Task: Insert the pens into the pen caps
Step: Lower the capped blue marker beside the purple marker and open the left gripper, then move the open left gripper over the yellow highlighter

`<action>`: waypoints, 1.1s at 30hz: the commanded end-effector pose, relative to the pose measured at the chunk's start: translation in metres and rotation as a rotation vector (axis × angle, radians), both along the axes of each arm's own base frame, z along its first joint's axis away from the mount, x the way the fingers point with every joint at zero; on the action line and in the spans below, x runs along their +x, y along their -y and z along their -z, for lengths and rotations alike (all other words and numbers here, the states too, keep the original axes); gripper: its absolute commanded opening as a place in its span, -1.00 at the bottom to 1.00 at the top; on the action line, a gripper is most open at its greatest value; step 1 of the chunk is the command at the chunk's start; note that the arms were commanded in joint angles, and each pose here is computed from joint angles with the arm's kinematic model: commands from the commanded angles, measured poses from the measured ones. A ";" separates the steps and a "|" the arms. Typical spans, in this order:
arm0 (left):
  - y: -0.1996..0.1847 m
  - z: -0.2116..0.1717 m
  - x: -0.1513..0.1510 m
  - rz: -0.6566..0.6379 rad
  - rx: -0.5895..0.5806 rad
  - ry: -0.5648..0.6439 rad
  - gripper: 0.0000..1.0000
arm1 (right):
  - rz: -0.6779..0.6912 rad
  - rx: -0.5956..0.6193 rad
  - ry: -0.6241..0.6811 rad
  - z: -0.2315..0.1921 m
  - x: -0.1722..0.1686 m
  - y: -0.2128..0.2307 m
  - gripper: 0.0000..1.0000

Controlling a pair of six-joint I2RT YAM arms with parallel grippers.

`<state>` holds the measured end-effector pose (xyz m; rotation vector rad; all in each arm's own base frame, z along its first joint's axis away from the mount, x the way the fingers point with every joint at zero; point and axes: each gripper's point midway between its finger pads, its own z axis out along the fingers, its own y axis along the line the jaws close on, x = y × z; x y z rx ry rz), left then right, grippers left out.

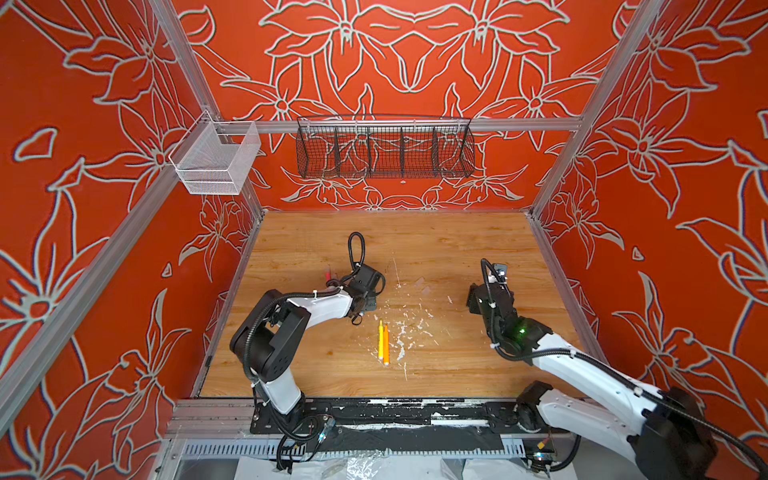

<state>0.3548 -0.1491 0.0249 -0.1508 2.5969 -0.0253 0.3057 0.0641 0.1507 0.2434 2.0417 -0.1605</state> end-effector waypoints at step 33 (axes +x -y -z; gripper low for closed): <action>-0.003 -0.113 -0.138 0.138 -0.312 0.044 0.14 | 0.134 -0.092 0.141 -0.015 0.000 0.035 0.35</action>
